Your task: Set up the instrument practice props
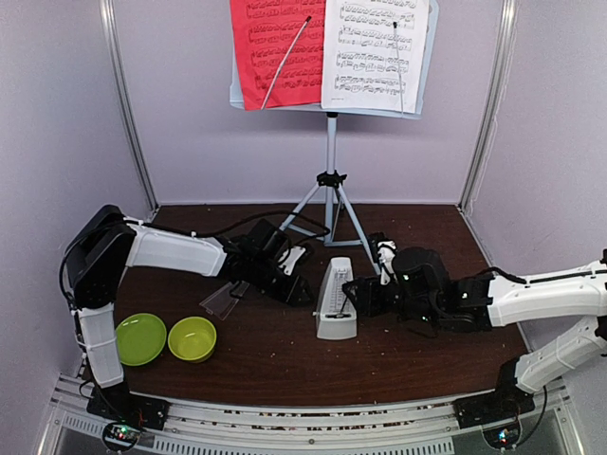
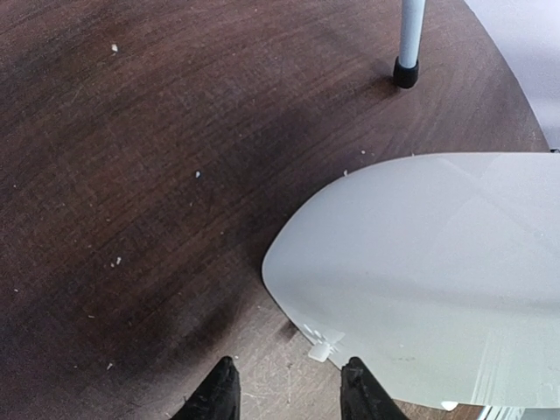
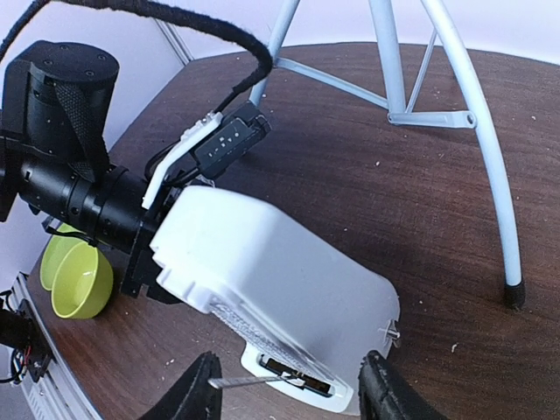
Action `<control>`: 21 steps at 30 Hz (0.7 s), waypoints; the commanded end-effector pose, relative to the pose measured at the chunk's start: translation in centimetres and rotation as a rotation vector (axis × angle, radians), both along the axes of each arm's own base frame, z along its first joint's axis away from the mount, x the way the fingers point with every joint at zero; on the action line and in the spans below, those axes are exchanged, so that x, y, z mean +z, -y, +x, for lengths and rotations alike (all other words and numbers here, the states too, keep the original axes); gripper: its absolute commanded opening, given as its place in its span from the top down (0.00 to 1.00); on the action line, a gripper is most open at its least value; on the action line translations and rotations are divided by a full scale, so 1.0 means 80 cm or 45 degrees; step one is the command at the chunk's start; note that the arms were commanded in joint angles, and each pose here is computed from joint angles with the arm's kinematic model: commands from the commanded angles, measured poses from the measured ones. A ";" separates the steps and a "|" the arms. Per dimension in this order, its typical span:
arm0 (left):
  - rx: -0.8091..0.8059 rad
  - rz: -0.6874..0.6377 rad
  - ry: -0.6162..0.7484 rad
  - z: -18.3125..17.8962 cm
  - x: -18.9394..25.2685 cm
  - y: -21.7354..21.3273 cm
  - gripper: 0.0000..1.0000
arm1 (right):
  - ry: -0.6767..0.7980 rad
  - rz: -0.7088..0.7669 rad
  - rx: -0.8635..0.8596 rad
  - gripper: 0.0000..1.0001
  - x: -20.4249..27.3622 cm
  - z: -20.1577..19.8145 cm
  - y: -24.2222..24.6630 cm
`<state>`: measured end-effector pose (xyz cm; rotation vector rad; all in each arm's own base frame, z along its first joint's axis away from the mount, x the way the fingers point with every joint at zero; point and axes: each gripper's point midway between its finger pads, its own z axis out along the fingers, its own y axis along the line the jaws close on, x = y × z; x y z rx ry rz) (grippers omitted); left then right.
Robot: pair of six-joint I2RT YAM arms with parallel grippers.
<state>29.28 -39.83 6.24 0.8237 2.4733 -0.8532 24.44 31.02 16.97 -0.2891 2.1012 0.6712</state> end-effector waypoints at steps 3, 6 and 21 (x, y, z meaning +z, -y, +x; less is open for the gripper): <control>0.039 -0.084 0.149 0.019 0.053 -0.002 0.57 | 0.011 0.027 0.003 0.40 0.011 -0.006 0.005; 0.070 -0.090 0.194 0.022 0.063 -0.011 0.54 | 0.003 0.018 -0.011 0.34 0.009 -0.006 0.004; 0.081 -0.097 0.338 0.019 0.100 -0.033 0.40 | -0.014 -0.093 -0.070 0.19 0.006 0.004 -0.012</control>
